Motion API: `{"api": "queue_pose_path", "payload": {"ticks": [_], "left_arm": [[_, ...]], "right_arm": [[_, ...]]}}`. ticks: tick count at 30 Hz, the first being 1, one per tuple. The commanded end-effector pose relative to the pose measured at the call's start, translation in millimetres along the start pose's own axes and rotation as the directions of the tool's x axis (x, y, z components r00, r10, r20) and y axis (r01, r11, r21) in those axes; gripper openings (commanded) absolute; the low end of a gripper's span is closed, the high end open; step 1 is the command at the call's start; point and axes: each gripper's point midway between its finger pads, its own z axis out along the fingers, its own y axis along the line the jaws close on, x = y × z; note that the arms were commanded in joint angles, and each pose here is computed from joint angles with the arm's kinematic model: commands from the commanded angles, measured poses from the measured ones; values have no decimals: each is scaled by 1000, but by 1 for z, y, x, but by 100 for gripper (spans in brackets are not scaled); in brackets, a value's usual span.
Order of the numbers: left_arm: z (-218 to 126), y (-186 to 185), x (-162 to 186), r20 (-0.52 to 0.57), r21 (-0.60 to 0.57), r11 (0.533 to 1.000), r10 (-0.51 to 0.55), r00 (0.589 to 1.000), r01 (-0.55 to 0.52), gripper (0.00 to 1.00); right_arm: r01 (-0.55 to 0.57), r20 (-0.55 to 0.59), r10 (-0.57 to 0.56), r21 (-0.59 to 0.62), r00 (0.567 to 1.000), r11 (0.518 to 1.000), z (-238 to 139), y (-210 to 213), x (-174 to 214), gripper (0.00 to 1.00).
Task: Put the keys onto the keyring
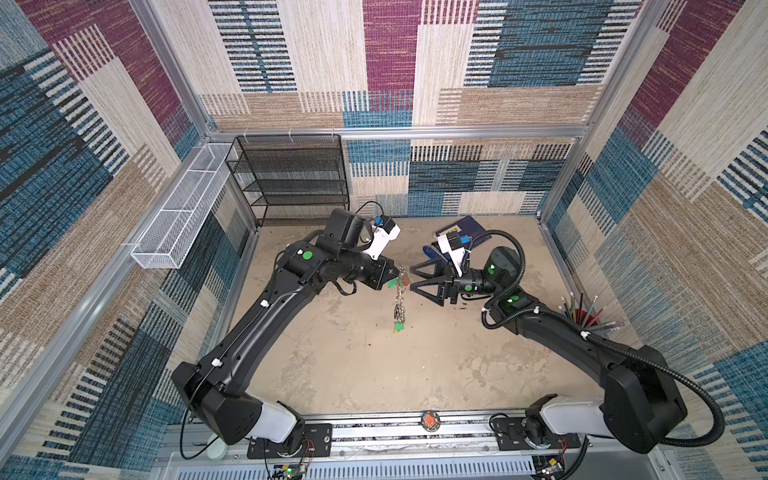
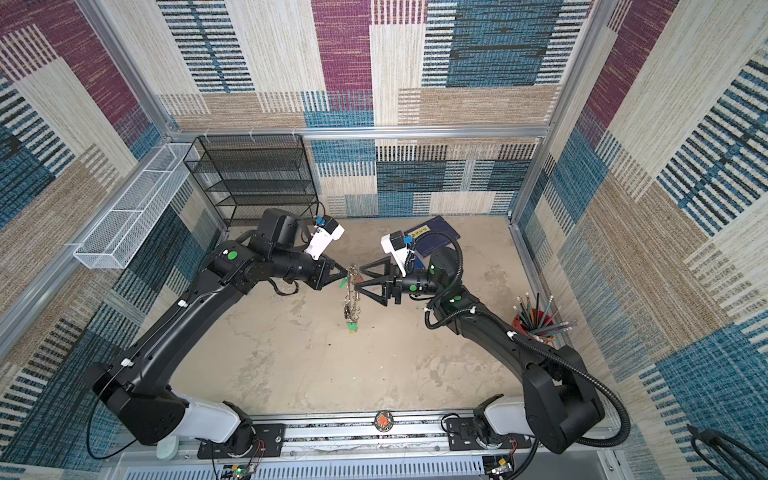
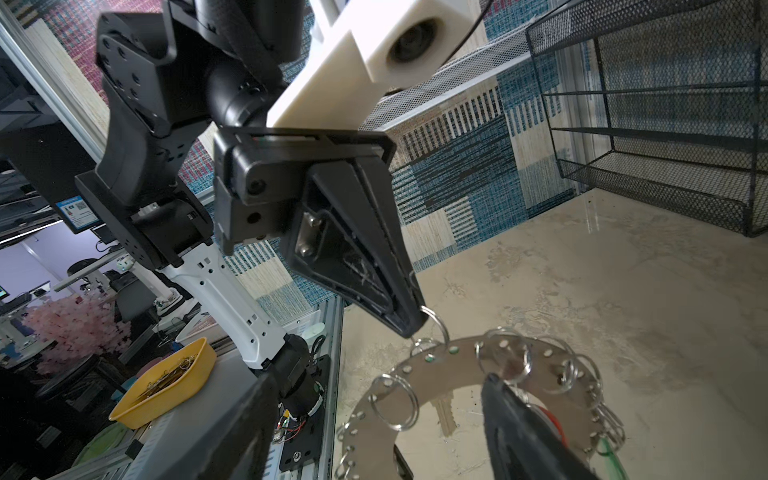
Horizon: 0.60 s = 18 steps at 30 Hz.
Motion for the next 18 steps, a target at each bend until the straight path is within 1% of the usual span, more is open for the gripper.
{"api": "queue_pose_path", "payload": {"ticks": [1, 4, 7, 13, 15, 18], "left_arm": [[0, 11, 14, -80, -96, 992, -88, 993, 80, 0], [5, 13, 15, -121, -130, 987, -115, 986, 99, 0], [10, 13, 17, -161, -153, 982, -133, 978, 109, 0], [17, 15, 18, -217, -199, 973, -161, 963, 118, 0], [18, 15, 17, -222, -201, 972, -167, 961, 122, 0], [19, 12, 17, -227, -191, 974, -165, 960, 122, 0]], "right_arm": [[0, -6, 1, 78, 1000, 997, 10, -16, 6, 79], [-7, -1, 7, 123, 1000, 992, 13, -25, 8, 78], [1, -23, 3, 186, 1000, 983, 18, -37, 15, 75], [36, -65, -20, 247, 998, 968, 32, -45, 32, 73], [31, -73, -12, 274, 997, 961, 34, -51, 38, 69], [22, -76, 1, 310, 997, 950, 33, -60, 42, 59]]}}
